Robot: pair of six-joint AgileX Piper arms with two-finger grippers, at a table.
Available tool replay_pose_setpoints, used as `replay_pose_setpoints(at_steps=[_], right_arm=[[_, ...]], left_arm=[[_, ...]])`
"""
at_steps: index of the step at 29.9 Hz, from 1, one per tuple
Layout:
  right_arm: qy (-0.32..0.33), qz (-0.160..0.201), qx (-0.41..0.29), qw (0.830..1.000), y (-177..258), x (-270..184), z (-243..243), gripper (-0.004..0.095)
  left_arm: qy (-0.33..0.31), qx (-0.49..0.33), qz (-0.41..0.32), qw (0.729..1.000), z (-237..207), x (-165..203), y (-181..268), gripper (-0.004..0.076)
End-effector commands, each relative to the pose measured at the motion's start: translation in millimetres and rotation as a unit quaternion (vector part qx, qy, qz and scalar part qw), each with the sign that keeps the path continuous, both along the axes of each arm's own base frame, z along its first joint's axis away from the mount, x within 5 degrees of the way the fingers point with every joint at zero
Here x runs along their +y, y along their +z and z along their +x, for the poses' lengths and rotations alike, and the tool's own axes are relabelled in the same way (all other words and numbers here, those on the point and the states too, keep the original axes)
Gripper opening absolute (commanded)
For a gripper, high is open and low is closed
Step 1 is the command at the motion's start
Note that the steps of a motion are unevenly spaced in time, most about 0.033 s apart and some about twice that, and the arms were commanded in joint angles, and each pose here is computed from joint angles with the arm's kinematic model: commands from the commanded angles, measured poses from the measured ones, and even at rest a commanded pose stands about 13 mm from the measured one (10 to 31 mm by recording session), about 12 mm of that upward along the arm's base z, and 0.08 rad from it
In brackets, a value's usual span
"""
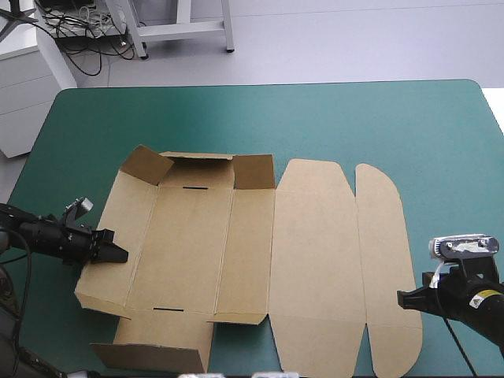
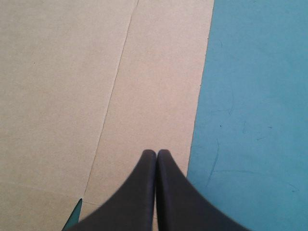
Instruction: Fold the box
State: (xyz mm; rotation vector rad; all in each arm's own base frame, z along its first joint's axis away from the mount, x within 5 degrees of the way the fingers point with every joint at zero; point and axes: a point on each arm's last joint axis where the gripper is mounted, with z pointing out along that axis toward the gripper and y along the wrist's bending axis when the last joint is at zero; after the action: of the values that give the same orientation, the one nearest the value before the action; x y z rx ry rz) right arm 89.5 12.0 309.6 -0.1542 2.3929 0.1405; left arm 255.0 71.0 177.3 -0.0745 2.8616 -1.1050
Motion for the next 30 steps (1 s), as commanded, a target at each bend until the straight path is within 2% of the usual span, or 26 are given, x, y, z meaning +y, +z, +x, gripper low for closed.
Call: replay_pose_setpoints(at_steps=[1,5,11,14,18,21,25,28,30], right_arm=[[-0.002,0.003,-0.029,1.0,9,0,4,-0.002],[-0.005,0.008,-0.028,1.0,9,0,4,-0.002],[-0.01,0.016,-0.028,0.999,10,1,4,-0.002],[-0.014,0.031,-0.029,0.999,10,2,4,-0.002],[-0.012,0.041,-0.028,0.999,10,4,4,-0.002],[-0.015,0.051,-0.029,0.998,11,5,4,-0.002],[-0.018,0.069,-0.028,0.997,11,6,4,-0.002],[-0.018,0.069,-0.028,0.997,11,6,4,-0.002],[-0.018,0.069,-0.028,0.997,11,6,4,-0.002]], left_arm=[[-0.042,0.03,0.013,0.999,-8,-6,-8,-0.001],[-0.032,0.0,-0.004,0.999,6,-6,6,-0.001],[-0.123,-0.069,0.107,0.984,47,-19,45,-0.001],[-0.173,-0.129,0.165,0.963,71,-44,69,-0.001],[-0.205,-0.228,0.228,0.924,98,-78,103,-0.001],[-0.23,-0.314,0.289,0.875,115,-115,131,-0.001],[-0.291,-0.414,0.364,0.782,120,-168,162,-0.001],[-0.318,-0.494,0.384,0.713,116,-210,181,-0.001],[-0.324,-0.529,0.382,0.685,112,-230,189,-0.001]])
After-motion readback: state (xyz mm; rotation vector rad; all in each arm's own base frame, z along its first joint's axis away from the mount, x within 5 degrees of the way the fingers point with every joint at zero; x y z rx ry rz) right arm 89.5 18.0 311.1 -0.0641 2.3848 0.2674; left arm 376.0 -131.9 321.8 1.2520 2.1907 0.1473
